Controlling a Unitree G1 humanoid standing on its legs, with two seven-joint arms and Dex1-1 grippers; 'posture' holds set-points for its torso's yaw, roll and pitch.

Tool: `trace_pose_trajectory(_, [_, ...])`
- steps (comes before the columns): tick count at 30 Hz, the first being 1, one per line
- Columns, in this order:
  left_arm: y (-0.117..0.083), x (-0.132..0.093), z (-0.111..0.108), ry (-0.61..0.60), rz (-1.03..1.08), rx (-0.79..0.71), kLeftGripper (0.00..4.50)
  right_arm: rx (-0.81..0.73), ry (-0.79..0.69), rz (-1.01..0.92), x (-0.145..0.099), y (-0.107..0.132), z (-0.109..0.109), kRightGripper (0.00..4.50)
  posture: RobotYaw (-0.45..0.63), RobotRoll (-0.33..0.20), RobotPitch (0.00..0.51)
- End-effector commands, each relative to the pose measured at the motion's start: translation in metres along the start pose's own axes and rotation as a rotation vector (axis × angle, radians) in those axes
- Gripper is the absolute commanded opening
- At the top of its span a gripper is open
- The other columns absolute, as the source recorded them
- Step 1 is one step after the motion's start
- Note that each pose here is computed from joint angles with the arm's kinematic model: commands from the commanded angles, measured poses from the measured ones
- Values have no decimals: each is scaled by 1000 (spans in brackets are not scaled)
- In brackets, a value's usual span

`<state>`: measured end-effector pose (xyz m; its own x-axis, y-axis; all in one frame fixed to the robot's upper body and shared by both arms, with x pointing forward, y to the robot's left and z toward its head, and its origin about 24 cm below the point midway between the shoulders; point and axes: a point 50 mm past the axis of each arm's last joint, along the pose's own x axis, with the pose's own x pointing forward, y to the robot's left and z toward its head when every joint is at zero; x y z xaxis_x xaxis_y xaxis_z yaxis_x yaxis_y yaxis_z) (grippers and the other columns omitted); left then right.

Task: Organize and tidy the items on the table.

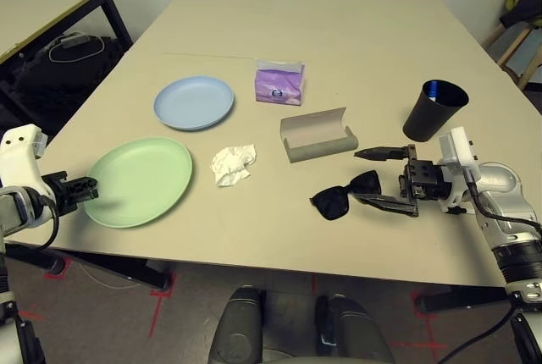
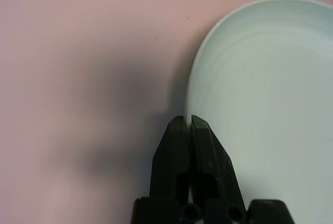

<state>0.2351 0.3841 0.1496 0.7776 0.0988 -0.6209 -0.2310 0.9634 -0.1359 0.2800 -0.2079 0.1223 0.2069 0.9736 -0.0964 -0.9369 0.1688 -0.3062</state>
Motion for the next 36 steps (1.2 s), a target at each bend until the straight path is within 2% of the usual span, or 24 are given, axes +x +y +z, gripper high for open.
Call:
trace_pose_trajectory(1, [1, -8, 7, -27, 13, -58, 16, -4, 10, -5, 0, -1, -2, 4500, 230, 0, 66])
trace_pose_trajectory(7, [-7, -31, 24, -103, -25, -94, 16, -16, 7, -29, -2, -4, -1, 4500, 221, 0, 69])
trace_pose_trajectory(11, [-25, -30, 47, -189, -83, -154, 16, 10, -19, -76, -5, -5, 2, 4500, 211, 0, 69])
trace_pose_trajectory(15, [-51, -15, 66, -243, -154, -211, 16, 12, -38, -110, -5, -7, 6, 4500, 203, 0, 69])
trace_pose_trajectory(21, [-83, 28, 80, -270, -132, -285, 16, 64, -93, -248, -1, -11, 11, 4500, 194, 0, 69])
trace_pose_trajectory(26, [-97, 59, 80, -280, -57, -327, 16, 99, -104, -325, 2, -13, 11, 4500, 194, 0, 69])
trace_pose_trajectory(31, [-107, 75, 89, -340, 26, -390, 16, 185, -109, -447, 8, -20, 12, 4500, 194, 0, 70])
trace_pose_trajectory(36, [-115, 83, 94, -346, 68, -405, 16, 209, -118, -450, 14, -18, 16, 4500, 193, 0, 71])
